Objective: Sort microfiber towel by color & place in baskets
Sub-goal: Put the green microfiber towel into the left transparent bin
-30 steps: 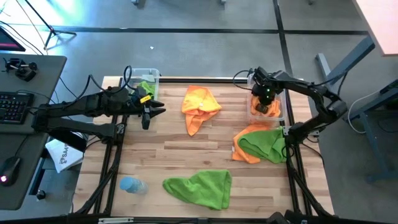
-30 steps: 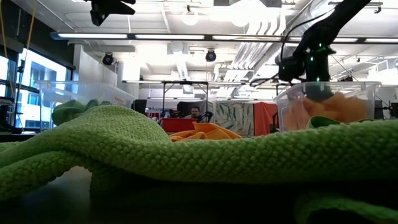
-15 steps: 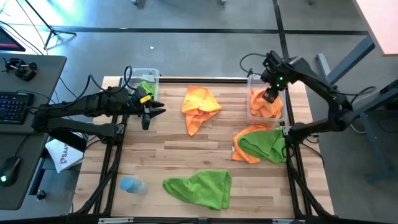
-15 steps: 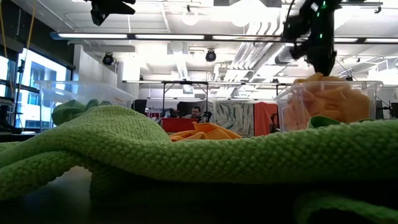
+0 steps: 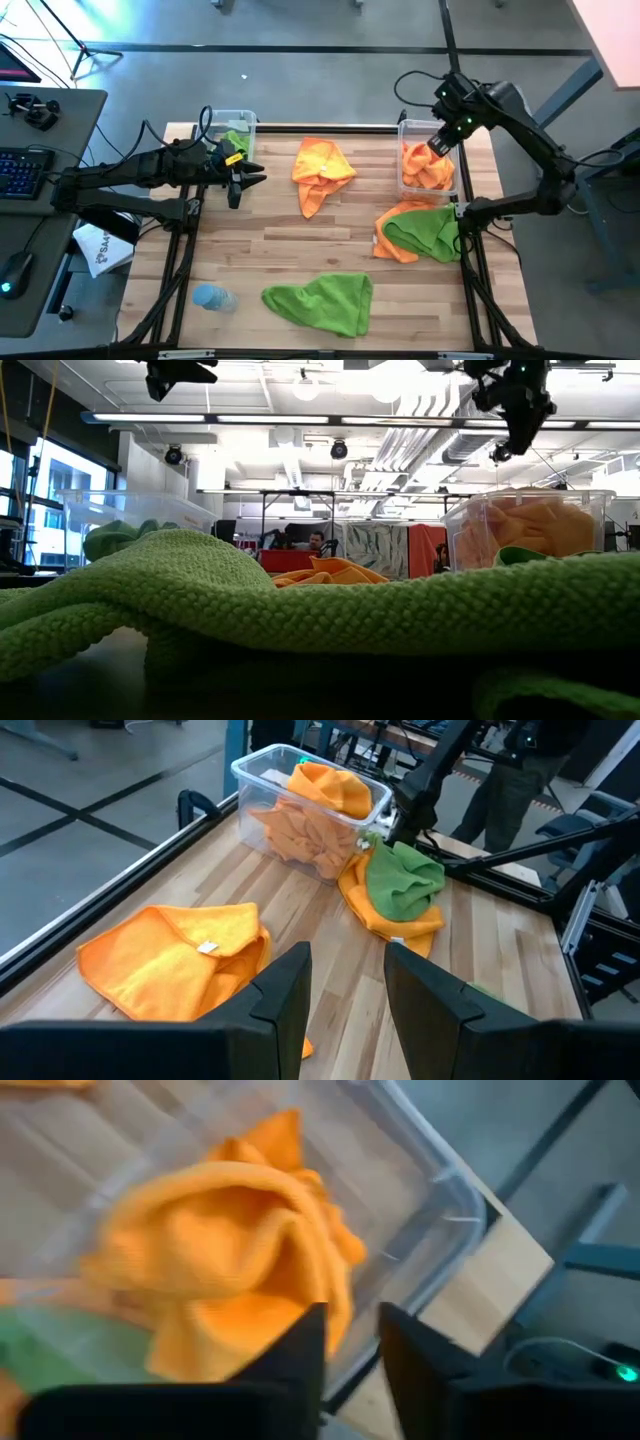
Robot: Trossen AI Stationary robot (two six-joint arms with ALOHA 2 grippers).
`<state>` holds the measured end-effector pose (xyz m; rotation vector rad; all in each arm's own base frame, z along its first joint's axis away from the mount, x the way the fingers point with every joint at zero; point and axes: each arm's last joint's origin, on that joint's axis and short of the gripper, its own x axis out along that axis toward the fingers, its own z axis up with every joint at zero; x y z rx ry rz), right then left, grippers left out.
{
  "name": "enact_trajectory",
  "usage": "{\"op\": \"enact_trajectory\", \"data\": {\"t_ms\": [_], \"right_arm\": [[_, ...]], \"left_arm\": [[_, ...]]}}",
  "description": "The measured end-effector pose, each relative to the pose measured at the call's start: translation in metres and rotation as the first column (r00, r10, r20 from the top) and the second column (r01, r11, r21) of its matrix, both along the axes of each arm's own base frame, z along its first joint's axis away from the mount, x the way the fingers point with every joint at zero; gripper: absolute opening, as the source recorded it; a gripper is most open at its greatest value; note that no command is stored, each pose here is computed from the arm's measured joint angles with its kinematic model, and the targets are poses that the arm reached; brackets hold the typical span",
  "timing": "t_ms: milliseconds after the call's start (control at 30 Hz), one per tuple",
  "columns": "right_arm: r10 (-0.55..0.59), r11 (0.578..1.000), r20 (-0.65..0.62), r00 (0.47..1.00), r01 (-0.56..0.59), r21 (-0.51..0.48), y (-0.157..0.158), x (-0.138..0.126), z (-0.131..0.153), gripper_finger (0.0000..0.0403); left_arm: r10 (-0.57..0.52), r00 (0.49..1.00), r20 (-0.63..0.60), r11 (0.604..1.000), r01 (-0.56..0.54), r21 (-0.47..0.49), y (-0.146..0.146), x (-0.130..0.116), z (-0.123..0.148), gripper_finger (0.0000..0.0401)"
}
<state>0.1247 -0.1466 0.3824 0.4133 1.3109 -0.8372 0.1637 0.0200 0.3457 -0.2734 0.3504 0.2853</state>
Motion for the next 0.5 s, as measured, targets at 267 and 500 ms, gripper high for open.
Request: {"op": "enact_trajectory", "data": {"t_ms": [267, 500], "right_arm": [[0.025, 0.996, 0.204, 0.979, -0.007, -0.089, 0.052, 0.019, 0.017, 0.0026], [0.160, 0.983, 0.356, 0.921, -0.115, -0.145, 0.108, 0.061, 0.010, 0.0006]], "left_arm": [[-0.012, 1.000, -0.008, 0.999, 0.012, 0.029, 0.000, 0.000, 0.000, 0.0117], [-0.034, 0.999, -0.025, 0.995, 0.036, 0.092, 0.000, 0.000, 0.000, 0.0117]]}}
